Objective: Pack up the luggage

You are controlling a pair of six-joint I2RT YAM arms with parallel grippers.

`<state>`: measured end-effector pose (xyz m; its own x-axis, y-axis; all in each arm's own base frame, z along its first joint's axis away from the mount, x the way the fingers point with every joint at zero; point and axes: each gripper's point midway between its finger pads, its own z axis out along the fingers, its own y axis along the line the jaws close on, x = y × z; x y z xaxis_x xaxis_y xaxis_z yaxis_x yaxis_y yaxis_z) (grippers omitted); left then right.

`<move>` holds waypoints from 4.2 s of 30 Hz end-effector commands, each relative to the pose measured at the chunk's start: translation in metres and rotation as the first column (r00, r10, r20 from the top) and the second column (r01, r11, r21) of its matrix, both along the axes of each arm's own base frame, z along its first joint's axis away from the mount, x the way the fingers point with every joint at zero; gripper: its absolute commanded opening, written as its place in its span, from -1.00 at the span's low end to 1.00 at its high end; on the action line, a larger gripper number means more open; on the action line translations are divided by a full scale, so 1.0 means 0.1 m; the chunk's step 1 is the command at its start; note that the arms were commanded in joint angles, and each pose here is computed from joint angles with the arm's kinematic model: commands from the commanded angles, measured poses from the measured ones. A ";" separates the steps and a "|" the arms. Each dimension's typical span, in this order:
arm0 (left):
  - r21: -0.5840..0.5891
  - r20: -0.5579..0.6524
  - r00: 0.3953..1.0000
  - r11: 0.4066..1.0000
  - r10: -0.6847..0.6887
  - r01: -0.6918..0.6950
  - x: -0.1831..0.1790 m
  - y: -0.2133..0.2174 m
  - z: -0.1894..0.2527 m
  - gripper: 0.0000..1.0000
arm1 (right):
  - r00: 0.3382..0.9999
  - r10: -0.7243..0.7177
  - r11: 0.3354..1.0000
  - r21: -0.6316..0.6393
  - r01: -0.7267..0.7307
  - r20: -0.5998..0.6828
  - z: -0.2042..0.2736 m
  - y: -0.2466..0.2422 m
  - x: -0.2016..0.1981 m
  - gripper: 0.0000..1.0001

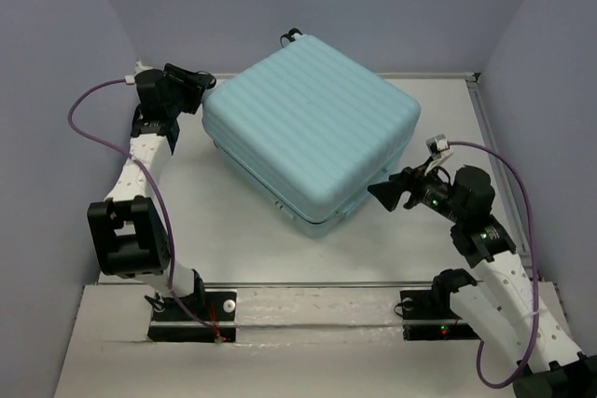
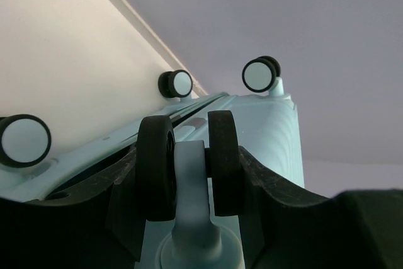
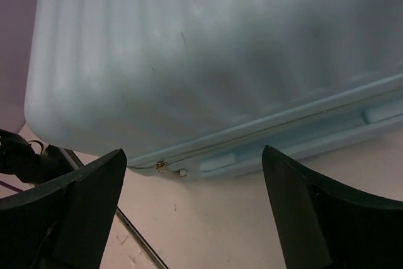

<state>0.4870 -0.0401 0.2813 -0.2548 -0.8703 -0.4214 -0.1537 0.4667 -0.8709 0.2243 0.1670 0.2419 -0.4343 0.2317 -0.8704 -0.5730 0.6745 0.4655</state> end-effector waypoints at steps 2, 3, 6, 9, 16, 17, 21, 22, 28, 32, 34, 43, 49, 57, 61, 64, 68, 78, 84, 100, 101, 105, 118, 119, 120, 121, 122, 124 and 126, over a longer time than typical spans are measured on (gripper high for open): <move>0.067 0.144 0.989 0.997 -0.034 0.024 0.04 0.01 0.25 -0.88 | 0.998 0.030 0.999 0.022 -0.029 -0.053 -0.19 0.07 -0.11 0.52; 0.067 0.143 0.989 0.997 -0.032 0.023 0.04 0.02 0.21 -0.88 | 0.997 0.044 0.999 0.030 -0.043 -0.057 -0.20 0.09 -0.11 0.46; 0.080 0.104 0.994 0.997 -0.019 0.011 0.06 0.07 0.03 -0.88 | 0.988 0.128 0.992 0.031 -0.126 -0.083 -0.32 0.28 -0.23 0.06; 0.086 0.078 0.997 0.996 -0.020 0.013 0.07 0.08 -0.08 -0.88 | 0.987 0.131 0.991 0.015 -0.130 -0.092 -0.41 0.37 -0.26 -0.06; 0.112 0.022 1.000 0.994 -0.010 0.008 0.17 0.14 -0.30 -0.22 | 0.982 0.136 0.987 -0.065 -0.146 -0.127 -0.72 0.54 -0.36 0.24; 0.118 0.024 1.000 0.993 -0.006 0.003 0.18 0.16 -0.29 -0.02 | 0.980 0.148 0.984 -0.075 -0.159 -0.133 -0.76 0.58 -0.40 0.28; 0.163 -0.006 1.000 0.986 0.030 -0.028 0.15 0.27 -0.34 0.68 | 0.974 0.193 0.975 -0.088 -0.204 -0.117 -0.87 0.75 -0.46 0.26; 0.179 -0.006 0.999 0.983 0.048 -0.047 0.14 0.33 -0.32 0.80 | 0.974 0.196 0.974 -0.094 -0.207 -0.110 -0.90 0.78 -0.47 0.26; 0.329 0.111 0.971 0.914 0.213 -0.238 -0.22 0.83 0.36 0.98 | 0.993 0.111 0.984 -0.136 -0.116 -0.041 -0.92 0.76 -0.23 0.15; 0.366 0.144 0.968 0.898 0.204 -0.244 -0.68 0.80 0.50 0.89 | 0.994 0.111 0.986 -0.123 -0.113 -0.018 -0.91 0.79 -0.19 0.12; 0.339 0.134 0.981 0.924 0.141 -0.179 -1.05 0.60 0.25 0.43 | 0.994 0.113 0.987 -0.115 -0.113 -0.005 -0.90 0.80 -0.18 0.09; 0.318 -0.052 0.972 0.919 -0.229 0.234 -2.26 -0.55 -1.24 -0.88 | 0.985 0.169 0.980 -0.100 -0.171 -0.027 -0.94 0.87 -0.29 0.05; 0.292 -0.083 0.914 0.867 -0.398 0.404 -2.54 -1.32 -1.35 -0.88 | 0.985 0.169 0.982 -0.082 -0.171 -0.033 -0.94 0.90 -0.28 -0.05; 0.367 -0.102 0.795 0.720 -0.598 0.589 -2.85 -2.16 -1.46 -0.88 | 0.978 0.200 0.974 -0.094 -0.205 -0.065 -1.07 0.99 -0.29 -0.15; 0.374 -0.088 0.765 0.691 -0.638 0.618 -2.91 -2.34 -1.44 -0.88 | 0.982 0.180 0.979 -0.092 -0.184 -0.049 -1.08 0.97 -0.26 -0.20; 0.376 -0.068 0.757 0.686 -0.650 0.622 -2.93 -2.41 -1.37 -0.88 | 0.982 0.180 0.979 -0.084 -0.184 -0.048 -1.06 0.99 -0.24 -0.27; 0.384 -0.041 0.743 0.676 -0.668 0.629 -2.97 -2.49 -1.25 -0.88 | 0.982 0.182 0.980 -0.074 -0.185 -0.046 -1.07 1.03 -0.23 -0.62; 0.397 0.021 0.747 0.692 -0.664 0.603 -2.81 -2.73 -0.97 -0.88 | 0.963 0.208 0.963 -0.136 -0.233 -0.173 -1.29 1.13 -0.87 -0.86; 0.385 0.037 0.750 0.702 -0.660 0.599 -2.70 -2.98 -0.93 -0.88 | 0.953 0.242 0.947 -0.167 -0.273 -0.185 -1.27 1.41 -1.48 -0.86; 0.383 -0.011 0.914 0.843 -0.405 0.378 -2.42 -2.04 -0.58 -0.25 | 0.969 -0.247 0.969 0.002 0.247 -0.013 -0.64 1.48 -0.76 -0.86; 0.368 0.002 0.926 0.861 -0.378 0.351 -2.36 -1.88 -0.52 -0.03 | 0.974 -0.227 0.974 0.003 0.227 -0.018 -0.65 1.49 -0.79 -0.86; 0.373 0.043 0.982 0.915 -0.184 0.155 -2.05 -1.00 -0.19 0.57 | 0.978 -0.208 0.978 -0.018 0.208 -0.023 -0.73 1.47 -0.76 -0.86; 0.255 -0.072 0.989 0.956 -0.131 0.145 -0.46 -0.30 -0.16 0.98 | 0.984 -0.178 0.982 -0.072 0.176 -0.025 -0.87 1.51 -0.74 -0.86; 0.242 -0.078 0.985 0.955 -0.155 0.170 -0.42 -0.33 -0.18 0.98 | 0.984 -0.175 0.982 -0.075 0.173 -0.025 -0.87 1.52 -0.74 -0.86; 0.233 -0.080 0.984 0.957 -0.159 0.174 -0.36 -0.33 -0.17 0.98 | 0.983 -0.180 0.981 -0.077 0.177 -0.026 -0.87 1.52 -0.71 -0.86; 0.217 -0.094 0.980 0.957 -0.176 0.192 -0.29 -0.37 -0.26 0.98 | 0.984 -0.177 0.981 -0.080 0.175 -0.022 -0.87 1.52 -0.71 -0.86; 0.208 -0.099 0.979 0.958 -0.178 0.196 -0.26 -0.38 -0.28 0.98 | 0.984 -0.174 0.982 -0.083 0.172 -0.020 -0.87 1.52 -0.72 -0.86; 0.169 -0.082 0.980 0.966 -0.183 0.194 -0.18 -0.42 -0.28 0.98 | 0.986 -0.165 0.983 -0.088 0.162 -0.018 -0.87 1.53 -0.73 -0.86; 0.125 -0.045 0.980 0.973 -0.192 0.196 -0.06 -0.37 -0.28 0.98 | 0.987 -0.157 0.984 -0.093 0.155 -0.020 -0.89 1.55 -0.73 -0.86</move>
